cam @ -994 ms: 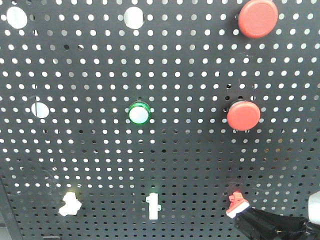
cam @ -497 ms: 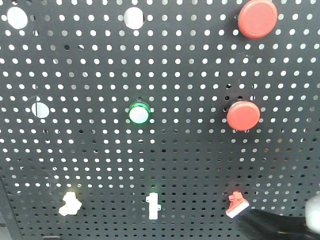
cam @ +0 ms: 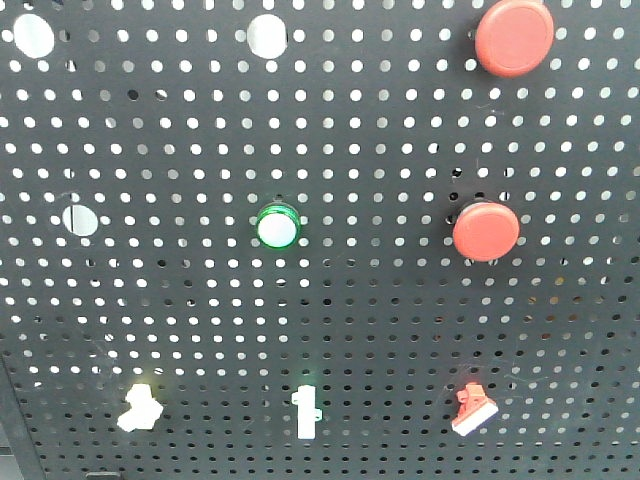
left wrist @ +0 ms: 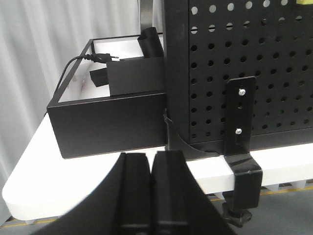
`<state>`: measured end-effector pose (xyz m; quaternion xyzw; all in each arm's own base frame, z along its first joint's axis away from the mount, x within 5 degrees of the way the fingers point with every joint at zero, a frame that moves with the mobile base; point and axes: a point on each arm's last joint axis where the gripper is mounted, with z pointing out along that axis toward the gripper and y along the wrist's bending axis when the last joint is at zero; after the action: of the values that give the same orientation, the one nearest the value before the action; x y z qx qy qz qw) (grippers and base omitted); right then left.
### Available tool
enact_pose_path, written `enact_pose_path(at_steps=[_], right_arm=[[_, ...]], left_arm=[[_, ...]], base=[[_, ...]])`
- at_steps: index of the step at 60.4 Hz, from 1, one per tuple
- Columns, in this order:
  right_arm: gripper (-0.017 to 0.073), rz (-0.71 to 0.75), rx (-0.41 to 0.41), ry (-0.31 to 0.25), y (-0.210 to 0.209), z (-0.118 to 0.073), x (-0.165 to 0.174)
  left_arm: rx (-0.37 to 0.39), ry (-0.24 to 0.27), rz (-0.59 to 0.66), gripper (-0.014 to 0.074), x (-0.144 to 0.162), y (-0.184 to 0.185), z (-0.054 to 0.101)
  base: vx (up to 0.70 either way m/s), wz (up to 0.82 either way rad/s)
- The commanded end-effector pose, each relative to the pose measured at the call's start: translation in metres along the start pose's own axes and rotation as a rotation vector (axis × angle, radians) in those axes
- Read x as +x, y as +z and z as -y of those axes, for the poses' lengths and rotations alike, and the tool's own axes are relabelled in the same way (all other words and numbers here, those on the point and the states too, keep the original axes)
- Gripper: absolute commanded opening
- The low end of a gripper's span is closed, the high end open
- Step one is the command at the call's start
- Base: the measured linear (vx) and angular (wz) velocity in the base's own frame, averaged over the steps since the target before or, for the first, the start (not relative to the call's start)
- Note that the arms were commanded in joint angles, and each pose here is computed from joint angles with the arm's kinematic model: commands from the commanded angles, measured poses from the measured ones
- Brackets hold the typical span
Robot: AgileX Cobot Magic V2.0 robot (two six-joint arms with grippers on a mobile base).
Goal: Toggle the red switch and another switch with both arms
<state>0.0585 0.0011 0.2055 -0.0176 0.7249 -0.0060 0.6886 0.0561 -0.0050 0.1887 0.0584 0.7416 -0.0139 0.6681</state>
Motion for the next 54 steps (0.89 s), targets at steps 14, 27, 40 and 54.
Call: enact_pose_path(at_steps=[14,27,40,54], right_arm=[[-0.0006,0.012,0.016,-0.099,-0.0018,0.0008,0.0142],[-0.0006,0.008,-0.015,-0.095,-0.0017,-0.0010,0.0144],[-0.0006,0.009,-0.015,-0.095,-0.0017,-0.0010,0.0144],[-0.0006,0.009,-0.015,-0.094,-0.0017,-0.0010,0.0143]], left_arm=[[0.002,-0.004,0.064,0.0002,-0.0006,0.0005,0.0006],[0.002,-0.004,0.064,0.0002,-0.0006,0.0005,0.0006],[0.002,-0.004,0.064,0.0002,-0.0006,0.0005,0.0006],[0.002,-0.004,0.064,0.0002,-0.0006,0.0005,0.0006]], base=[[0.00,0.00],[0.00,0.00],[0.00,0.00],[0.00,0.00]])
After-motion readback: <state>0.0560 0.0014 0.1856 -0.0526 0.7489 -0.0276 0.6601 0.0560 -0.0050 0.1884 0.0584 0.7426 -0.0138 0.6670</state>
